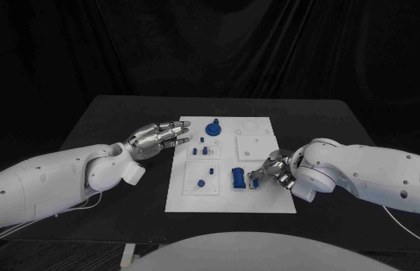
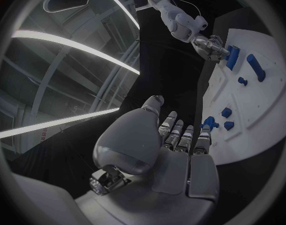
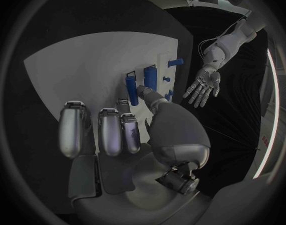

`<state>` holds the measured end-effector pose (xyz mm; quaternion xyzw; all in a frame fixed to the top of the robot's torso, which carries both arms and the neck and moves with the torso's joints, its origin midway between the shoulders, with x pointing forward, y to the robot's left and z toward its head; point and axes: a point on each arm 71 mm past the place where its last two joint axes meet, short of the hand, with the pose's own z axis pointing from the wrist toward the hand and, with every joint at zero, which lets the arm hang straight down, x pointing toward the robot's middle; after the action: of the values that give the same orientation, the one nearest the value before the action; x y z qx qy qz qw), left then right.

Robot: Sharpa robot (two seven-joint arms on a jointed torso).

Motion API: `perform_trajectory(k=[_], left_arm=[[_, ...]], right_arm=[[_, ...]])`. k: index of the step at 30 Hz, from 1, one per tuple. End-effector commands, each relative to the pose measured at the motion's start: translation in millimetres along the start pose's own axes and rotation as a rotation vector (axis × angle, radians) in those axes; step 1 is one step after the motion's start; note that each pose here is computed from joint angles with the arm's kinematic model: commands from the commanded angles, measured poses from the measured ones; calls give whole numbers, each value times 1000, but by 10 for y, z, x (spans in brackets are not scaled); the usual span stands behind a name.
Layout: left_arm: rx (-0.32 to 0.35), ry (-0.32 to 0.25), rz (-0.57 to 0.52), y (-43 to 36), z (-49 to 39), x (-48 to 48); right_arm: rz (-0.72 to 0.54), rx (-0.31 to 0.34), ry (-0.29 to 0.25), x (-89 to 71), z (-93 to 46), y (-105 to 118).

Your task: Assemble the parts on the task board

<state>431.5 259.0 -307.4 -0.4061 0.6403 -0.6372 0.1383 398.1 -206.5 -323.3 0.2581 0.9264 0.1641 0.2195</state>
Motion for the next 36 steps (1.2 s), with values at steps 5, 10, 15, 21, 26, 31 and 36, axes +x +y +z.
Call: perform_trajectory(k=[5,10,15,21,26,31,36], left_arm=[[11,16,-11,2,13,16],[9,17,-11,7,14,15],[6,19,-13,17,15,17],[3,19,-15,28,13,18],[0,18,-15,33,9,15],[-2,17,-15,40,6,11],[-5,17,-16,47,6,8]], right_arm=[[-15,16,16,33,19,-9],[-22,16,21,48,26,-3],[-35,15,31,67,31,4],[-43,16,36,79,32,6],[-44,16,35,77,32,4],[-42,16,32,73,32,0],[-42,16,31,70,30,-4]])
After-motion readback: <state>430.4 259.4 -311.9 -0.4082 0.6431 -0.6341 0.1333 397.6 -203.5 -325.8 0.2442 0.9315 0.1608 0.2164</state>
